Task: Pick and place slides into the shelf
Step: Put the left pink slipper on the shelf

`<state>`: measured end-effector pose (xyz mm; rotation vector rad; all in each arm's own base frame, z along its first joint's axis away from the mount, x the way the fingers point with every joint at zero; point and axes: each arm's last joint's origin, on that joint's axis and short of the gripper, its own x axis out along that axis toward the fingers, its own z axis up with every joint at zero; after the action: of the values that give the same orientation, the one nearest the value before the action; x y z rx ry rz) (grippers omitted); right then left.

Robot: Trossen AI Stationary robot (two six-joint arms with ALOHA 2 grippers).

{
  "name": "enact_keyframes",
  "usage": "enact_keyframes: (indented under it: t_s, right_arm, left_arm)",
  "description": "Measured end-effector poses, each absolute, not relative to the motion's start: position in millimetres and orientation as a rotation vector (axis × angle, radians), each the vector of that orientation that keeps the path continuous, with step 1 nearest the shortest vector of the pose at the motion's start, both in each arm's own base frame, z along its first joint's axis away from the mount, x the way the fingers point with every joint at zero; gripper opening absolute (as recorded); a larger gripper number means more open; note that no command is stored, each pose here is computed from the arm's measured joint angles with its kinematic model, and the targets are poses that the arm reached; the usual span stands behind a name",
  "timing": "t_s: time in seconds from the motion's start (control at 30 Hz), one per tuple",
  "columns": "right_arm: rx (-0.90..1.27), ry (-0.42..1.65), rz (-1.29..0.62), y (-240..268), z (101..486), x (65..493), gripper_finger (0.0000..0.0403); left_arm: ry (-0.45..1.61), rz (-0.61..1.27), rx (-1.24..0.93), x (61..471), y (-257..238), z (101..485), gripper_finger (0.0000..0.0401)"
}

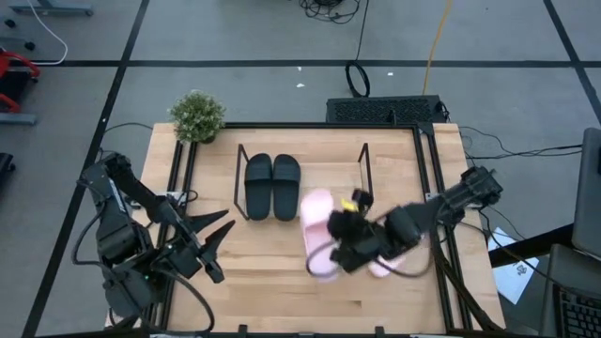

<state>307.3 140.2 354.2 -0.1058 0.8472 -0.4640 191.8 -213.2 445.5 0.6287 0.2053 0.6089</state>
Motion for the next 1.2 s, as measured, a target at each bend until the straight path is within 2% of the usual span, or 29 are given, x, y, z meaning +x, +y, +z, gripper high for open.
enact_keyframes:
  t_s: [0.3, 0.57, 1.2]
  right_arm:
    - [-0.238, 0.945, -0.573, 65, 354, 331, 0.0000]
    - [-0.269, 0.993, -0.672, 17, 345, 341, 0.0000]
    - [-0.298, 1.015, -0.671, -15, 282, 353, 0.0000]
  left_arm:
    - [0.230, 0.654, 0.649, 202, -204, 446, 0.0118]
    - [0.242, 0.688, 0.649, 209, -196, 445, 0.0118]
    - [0.263, 0.745, 0.643, 220, -183, 446, 0.0118]
